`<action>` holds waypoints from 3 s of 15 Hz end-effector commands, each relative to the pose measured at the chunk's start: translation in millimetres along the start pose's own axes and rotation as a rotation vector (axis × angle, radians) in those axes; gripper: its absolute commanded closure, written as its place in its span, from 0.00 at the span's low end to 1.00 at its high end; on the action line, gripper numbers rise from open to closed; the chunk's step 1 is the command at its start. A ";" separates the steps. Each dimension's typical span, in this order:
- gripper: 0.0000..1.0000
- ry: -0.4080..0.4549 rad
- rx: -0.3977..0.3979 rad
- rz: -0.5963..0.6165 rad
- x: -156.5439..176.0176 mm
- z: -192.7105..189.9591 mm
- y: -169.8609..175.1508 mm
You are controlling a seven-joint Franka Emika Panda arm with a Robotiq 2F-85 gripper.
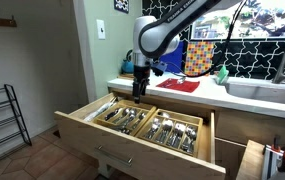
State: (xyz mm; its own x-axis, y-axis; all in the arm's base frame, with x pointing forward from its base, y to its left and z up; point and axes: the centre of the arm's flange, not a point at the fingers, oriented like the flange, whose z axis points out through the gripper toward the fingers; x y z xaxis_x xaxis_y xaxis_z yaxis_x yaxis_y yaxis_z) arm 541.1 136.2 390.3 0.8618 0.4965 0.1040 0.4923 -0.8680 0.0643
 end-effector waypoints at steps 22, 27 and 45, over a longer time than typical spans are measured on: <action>0.00 -0.069 0.019 -0.393 85.7 102.2 46.7; 0.00 -0.074 0.042 -0.596 95.6 130.6 46.1; 0.00 -0.067 0.094 -0.901 96.8 160.6 30.5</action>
State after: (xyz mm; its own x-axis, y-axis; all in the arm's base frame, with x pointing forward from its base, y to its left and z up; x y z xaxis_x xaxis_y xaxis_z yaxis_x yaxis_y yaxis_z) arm 653.4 158.7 251.1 0.1966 0.9804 0.0099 0.9803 -0.1967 0.0196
